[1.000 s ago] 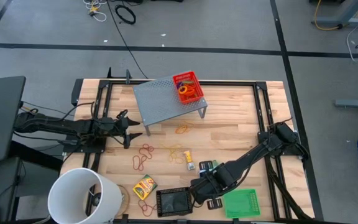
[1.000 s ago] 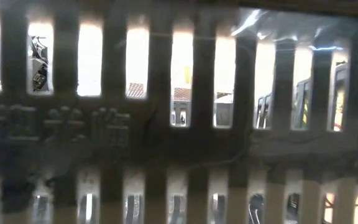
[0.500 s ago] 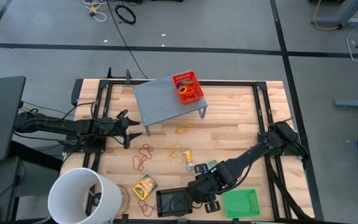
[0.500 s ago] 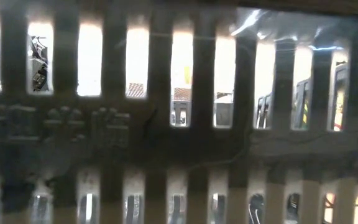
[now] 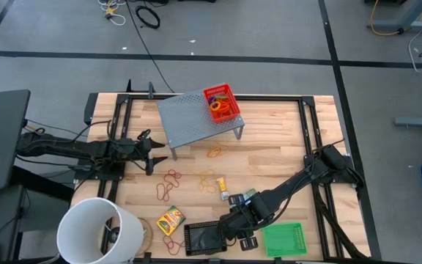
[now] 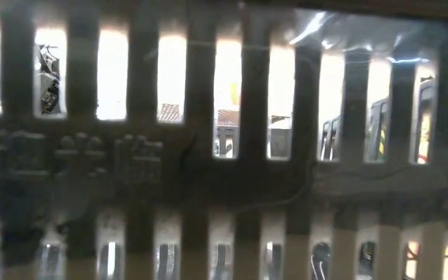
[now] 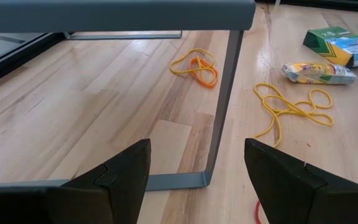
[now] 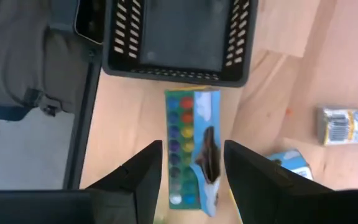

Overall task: Pick & Place Office Desk Supplies
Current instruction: Put the top yellow crayon box into the black bin

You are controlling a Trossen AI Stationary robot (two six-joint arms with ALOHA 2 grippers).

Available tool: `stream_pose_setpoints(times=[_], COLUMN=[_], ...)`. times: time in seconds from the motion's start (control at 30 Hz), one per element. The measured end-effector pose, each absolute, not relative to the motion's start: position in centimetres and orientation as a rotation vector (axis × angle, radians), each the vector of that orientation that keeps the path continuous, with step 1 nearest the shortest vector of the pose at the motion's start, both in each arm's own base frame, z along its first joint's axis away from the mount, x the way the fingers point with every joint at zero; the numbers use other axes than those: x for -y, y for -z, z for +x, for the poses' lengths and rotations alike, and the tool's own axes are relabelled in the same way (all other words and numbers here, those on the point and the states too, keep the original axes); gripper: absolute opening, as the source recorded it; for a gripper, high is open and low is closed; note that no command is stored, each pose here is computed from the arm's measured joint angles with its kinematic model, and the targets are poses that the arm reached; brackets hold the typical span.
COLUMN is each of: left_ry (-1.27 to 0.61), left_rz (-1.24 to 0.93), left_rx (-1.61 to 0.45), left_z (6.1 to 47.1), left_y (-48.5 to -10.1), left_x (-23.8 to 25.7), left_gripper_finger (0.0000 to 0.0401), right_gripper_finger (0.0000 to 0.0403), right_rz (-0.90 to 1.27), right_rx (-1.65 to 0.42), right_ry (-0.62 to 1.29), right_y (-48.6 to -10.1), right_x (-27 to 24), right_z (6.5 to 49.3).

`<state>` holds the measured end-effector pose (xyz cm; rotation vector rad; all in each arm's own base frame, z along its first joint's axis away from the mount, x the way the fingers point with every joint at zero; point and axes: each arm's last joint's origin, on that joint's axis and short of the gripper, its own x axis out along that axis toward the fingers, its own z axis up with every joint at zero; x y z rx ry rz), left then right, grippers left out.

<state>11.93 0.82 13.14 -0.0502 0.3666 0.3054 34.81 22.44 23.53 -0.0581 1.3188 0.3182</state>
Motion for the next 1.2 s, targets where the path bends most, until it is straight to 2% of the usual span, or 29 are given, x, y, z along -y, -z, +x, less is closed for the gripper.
stream_pose_setpoints(times=[0.43,0.5,0.67,0.93,1.2], left_ry=[-0.307,-0.307,-0.307,-0.308,-0.308], left_rz=[-0.047,-0.048,-0.048,-0.047,-0.047], left_rx=[-0.365,-0.365,-0.365,-0.365,-0.365], left_z=[11.9,11.9,11.9,11.9,11.9], left_y=[-13.2,-13.2,-13.2,-13.2,-13.2], left_x=[-0.8,-0.8,-0.8,-0.8,-0.8], left_gripper_finger=[0.0262,0.0262,0.0262,0.0262,0.0262], right_gripper_finger=[0.0170,0.0149,0.0051,0.0052,0.0052], right_rz=[-0.118,-0.130,-0.169,-0.240,-0.396], right_rx=[-1.344,-1.330,-1.318,-1.302,-1.290], right_ry=[-0.314,-0.297,-0.306,-0.275,-0.182], right_y=[-21.3,-21.3,-21.3,-21.7,-25.3], right_x=[-23.2,-23.2,-23.3,-23.8,-23.8], right_z=[35.3,35.4,35.2,34.7,33.9])
